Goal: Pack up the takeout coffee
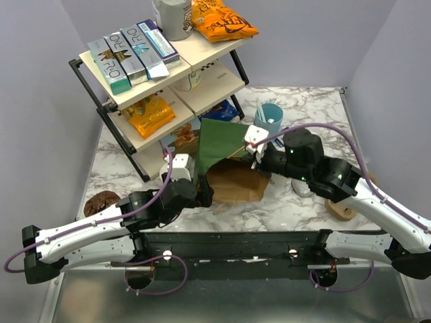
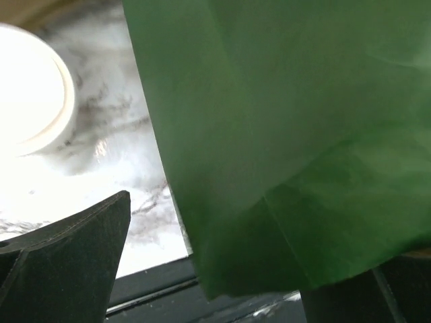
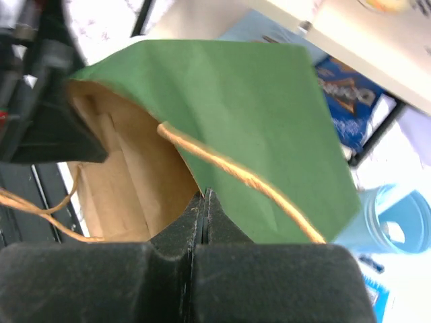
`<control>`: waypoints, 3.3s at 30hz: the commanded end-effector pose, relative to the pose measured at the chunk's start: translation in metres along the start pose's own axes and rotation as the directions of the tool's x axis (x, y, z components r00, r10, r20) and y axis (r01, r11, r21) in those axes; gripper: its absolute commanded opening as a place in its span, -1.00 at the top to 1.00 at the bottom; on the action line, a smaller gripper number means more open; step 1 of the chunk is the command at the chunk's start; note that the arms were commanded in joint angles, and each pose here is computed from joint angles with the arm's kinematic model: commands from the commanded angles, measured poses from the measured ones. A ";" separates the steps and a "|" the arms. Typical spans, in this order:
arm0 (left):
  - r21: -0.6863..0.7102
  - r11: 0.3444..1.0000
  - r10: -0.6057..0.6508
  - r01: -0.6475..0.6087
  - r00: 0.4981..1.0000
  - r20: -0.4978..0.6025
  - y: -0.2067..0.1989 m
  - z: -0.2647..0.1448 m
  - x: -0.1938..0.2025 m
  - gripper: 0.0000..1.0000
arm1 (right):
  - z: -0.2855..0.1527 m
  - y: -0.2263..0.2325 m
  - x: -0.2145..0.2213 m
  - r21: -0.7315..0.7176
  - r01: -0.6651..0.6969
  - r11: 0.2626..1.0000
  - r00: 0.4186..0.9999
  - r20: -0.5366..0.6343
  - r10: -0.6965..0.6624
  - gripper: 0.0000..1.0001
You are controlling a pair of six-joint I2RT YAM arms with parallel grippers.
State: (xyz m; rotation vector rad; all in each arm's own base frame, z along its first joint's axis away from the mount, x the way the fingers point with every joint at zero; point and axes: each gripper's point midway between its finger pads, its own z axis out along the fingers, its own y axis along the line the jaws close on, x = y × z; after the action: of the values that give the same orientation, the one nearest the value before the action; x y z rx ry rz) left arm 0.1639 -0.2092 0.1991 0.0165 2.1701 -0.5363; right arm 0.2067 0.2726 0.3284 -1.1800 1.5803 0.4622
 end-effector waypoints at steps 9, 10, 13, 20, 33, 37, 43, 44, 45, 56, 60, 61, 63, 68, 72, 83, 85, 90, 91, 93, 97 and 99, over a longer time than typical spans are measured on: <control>0.069 0.995 -0.069 0.071 0.997 -0.041 0.005 -0.001 0.025 -0.98 | 0.004 0.001 -0.022 0.039 0.083 0.996 0.992 0.093 -0.086 0.99; 0.068 0.995 -0.076 0.079 0.996 -0.049 0.006 -0.001 0.026 -0.98 | 0.004 0.004 -0.020 0.030 0.084 0.996 0.993 0.086 -0.086 0.99; 0.082 0.992 -0.087 0.092 0.995 -0.056 0.005 -0.005 0.026 -0.98 | 0.004 0.016 -0.011 -0.015 0.076 0.997 0.996 0.055 -0.075 0.99; 0.046 0.994 -0.099 0.101 0.993 -0.059 0.009 -0.005 0.026 -0.76 | 0.002 0.024 -0.002 -0.024 -0.066 0.998 0.998 0.009 0.066 0.99; -0.026 0.988 -0.152 0.151 0.983 -0.099 0.017 0.005 0.044 0.52 | 0.006 0.058 0.016 -0.138 -0.251 0.958 0.967 0.014 0.255 0.50; -0.065 0.986 -0.158 0.153 0.983 -0.093 0.017 0.008 0.041 1.00 | 0.004 0.069 0.006 -0.206 -0.267 0.941 0.960 0.022 0.277 0.12; -0.155 0.977 -0.170 0.150 0.978 -0.123 0.017 0.010 0.042 1.00 | -0.028 0.070 -0.043 -0.288 -0.263 0.921 0.941 0.135 0.311 -0.28; -0.145 0.976 -0.182 0.164 0.976 -0.122 0.011 0.008 0.036 1.00 | -0.039 0.067 -0.059 -0.297 -0.259 0.919 0.930 0.180 0.320 -0.29; -0.157 0.975 -0.178 0.156 0.975 -0.134 0.009 0.010 0.037 1.00 | -0.046 0.073 -0.068 -0.340 -0.264 0.903 0.921 0.191 0.341 -0.29; -0.192 0.949 -0.283 0.251 0.944 -0.169 -0.011 -0.006 0.021 1.00 | -0.056 0.158 -0.073 -0.558 -0.205 0.804 0.940 0.118 0.321 0.09; -0.168 0.934 -0.345 0.316 0.920 -0.185 -0.017 -0.011 0.022 1.00 | -0.055 0.179 -0.060 -0.580 -0.152 0.800 0.953 0.128 0.274 0.10; -0.162 0.930 -0.358 0.330 0.915 -0.186 -0.019 -0.012 0.021 1.00 | -0.054 0.181 -0.059 -0.563 -0.134 0.816 0.958 0.138 0.253 0.10; -0.153 0.919 -0.389 0.364 0.899 -0.202 -0.023 -0.017 0.021 1.00 | -0.046 0.180 -0.056 -0.462 -0.115 0.879 0.967 0.150 0.205 0.10; -0.131 0.902 -0.430 0.410 0.877 -0.216 -0.030 -0.022 0.021 1.00 | -0.012 0.152 -0.026 -0.171 -0.242 0.955 0.968 0.024 0.249 0.18; -0.114 0.905 -0.425 0.410 0.879 -0.217 -0.036 -0.023 0.021 1.00 | 0.004 0.111 0.007 0.191 -0.358 0.914 0.927 -0.041 0.372 0.27; -0.092 0.915 -0.404 0.394 0.888 -0.217 -0.044 -0.027 0.027 1.00 | 0.020 0.082 0.095 0.543 -0.355 0.761 0.816 -0.218 0.536 0.34; -0.078 0.914 -0.405 0.398 0.888 -0.218 -0.044 -0.029 0.028 1.00 | 0.020 0.075 0.107 0.599 -0.351 0.720 0.789 -0.224 0.572 0.34; -0.043 0.916 -0.399 0.399 0.894 -0.203 -0.038 -0.028 0.030 1.00 | 0.021 0.053 0.133 0.724 -0.302 0.620 0.759 -0.211 0.616 0.26; -0.014 0.911 -0.406 0.412 0.892 -0.200 -0.042 -0.030 0.026 1.00 | 0.023 0.052 0.135 0.730 -0.306 0.611 0.755 -0.206 0.623 0.25; -0.001 0.919 -0.386 0.393 0.901 -0.201 -0.043 -0.030 0.026 1.00 | 0.032 0.050 0.137 0.750 -0.322 0.577 0.752 -0.168 0.638 0.19; 0.044 0.923 -0.365 0.383 0.906 -0.215 -0.051 -0.029 0.028 1.00 | 0.039 0.042 0.143 0.806 -0.332 0.490 0.749 -0.091 0.656 0.01; 0.054 0.924 -0.359 0.378 0.908 -0.216 -0.051 -0.028 0.030 1.00 | 0.043 0.041 0.146 0.815 -0.346 0.465 0.743 -0.065 0.666 0.01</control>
State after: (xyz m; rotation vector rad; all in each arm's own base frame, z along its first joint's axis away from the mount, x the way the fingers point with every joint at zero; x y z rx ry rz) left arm 0.1153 -0.2427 0.2080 -0.3662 2.3863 -0.8349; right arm 0.1869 0.2646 0.1727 -0.2400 2.2393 -0.0838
